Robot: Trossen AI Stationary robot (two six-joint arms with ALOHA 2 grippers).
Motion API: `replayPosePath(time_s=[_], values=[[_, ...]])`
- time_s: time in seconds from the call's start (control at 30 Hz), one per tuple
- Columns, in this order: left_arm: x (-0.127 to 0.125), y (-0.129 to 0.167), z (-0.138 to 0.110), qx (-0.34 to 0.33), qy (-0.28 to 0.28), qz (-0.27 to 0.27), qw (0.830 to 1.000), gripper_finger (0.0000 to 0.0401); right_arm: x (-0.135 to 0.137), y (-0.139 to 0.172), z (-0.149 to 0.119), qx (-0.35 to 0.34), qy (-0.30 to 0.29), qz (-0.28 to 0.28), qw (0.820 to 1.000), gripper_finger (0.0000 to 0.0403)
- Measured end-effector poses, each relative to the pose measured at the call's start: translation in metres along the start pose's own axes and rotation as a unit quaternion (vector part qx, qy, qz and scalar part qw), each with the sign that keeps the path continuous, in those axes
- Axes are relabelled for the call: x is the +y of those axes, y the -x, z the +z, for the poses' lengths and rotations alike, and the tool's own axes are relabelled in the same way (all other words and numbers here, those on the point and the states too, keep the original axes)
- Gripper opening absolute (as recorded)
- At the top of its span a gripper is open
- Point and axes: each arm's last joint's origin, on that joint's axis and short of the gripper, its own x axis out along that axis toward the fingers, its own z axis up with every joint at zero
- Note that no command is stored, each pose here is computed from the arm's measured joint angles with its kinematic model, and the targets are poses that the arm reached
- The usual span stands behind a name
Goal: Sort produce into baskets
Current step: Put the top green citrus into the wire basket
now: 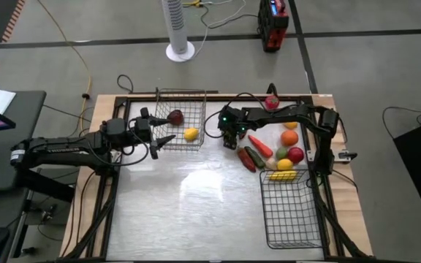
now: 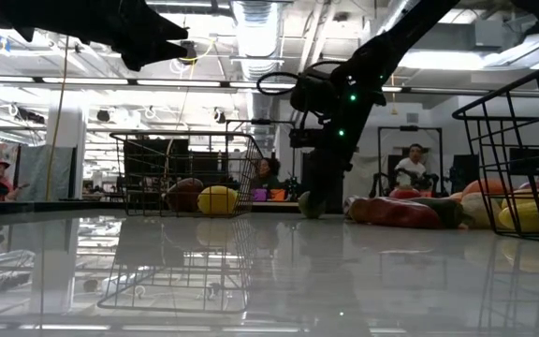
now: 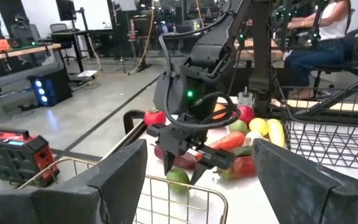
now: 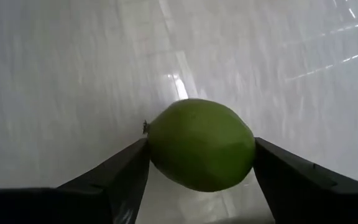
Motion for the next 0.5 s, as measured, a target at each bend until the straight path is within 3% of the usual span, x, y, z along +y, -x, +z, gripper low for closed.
replayPosePath(time_s=[0.33,0.5], values=[[0.0,0.0,0.0,0.0,0.0,0.0,1.0,0.0279,0.001,0.002,0.001,-0.005,0.001,-0.003,1.0,0.0271],[0.0,0.0,0.0,0.0,0.0,0.004,1.0,0.0279,-0.002,0.025,0.01,-0.013,-0.003,-0.04,0.999,0.0269]])
